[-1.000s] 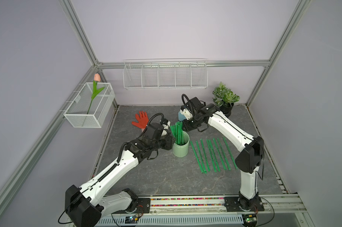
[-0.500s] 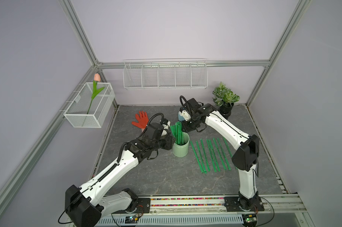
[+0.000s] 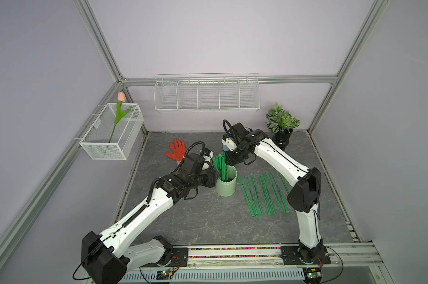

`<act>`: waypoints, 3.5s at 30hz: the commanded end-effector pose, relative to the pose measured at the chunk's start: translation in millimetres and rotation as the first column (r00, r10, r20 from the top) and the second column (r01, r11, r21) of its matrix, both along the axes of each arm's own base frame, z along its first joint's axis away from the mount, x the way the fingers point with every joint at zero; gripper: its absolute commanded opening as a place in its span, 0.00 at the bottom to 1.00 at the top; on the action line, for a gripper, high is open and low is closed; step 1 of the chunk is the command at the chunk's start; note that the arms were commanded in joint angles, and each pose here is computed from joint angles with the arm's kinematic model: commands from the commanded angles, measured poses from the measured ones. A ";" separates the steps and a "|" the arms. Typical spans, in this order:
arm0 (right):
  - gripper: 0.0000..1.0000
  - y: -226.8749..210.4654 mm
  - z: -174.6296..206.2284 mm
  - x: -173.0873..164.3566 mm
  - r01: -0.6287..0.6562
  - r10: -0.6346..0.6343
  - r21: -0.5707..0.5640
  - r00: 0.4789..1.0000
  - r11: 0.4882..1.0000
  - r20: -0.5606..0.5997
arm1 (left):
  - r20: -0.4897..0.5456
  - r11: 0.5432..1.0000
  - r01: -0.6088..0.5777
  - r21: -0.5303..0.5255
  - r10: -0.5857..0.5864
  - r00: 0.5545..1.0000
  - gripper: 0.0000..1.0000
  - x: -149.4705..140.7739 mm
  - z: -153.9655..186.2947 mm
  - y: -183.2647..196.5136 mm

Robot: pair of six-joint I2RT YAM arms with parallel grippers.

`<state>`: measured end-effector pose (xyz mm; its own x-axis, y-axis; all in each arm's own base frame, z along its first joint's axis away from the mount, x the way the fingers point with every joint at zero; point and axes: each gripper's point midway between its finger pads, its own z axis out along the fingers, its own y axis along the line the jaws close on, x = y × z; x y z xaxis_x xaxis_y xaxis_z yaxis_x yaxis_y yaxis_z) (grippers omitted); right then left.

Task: Take the straws out of the storage container
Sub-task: Pick up the straw from the container, then place the straw at the center of the board.

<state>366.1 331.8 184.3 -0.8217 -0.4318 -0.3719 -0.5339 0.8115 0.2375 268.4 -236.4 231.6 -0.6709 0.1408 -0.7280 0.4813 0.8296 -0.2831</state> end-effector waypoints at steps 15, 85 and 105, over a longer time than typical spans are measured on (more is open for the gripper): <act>0.27 11.9 -7.9 1.0 -0.036 0.036 0.012 0.999 0.999 -0.004 | 0.013 1.000 0.005 -0.005 -0.005 1.000 0.55 -1.3 5.8 0.1; 0.07 -194.7 182.9 -65.4 0.301 -0.280 0.005 0.880 0.954 0.382 | 0.014 0.999 0.015 -0.029 -0.014 1.000 0.55 -3.3 9.9 -2.4; 0.07 -332.1 31.9 -68.3 0.442 -0.544 -0.566 0.839 0.696 -0.012 | 0.010 0.999 0.017 -0.027 -0.017 1.000 0.55 -3.6 9.3 -2.8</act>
<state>308.5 8.1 238.5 -0.9833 -0.0452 -0.1761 0.0016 0.9663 -0.2573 266.9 -237.1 233.5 -0.6698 0.1396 -0.7293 0.4871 0.8239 -0.2896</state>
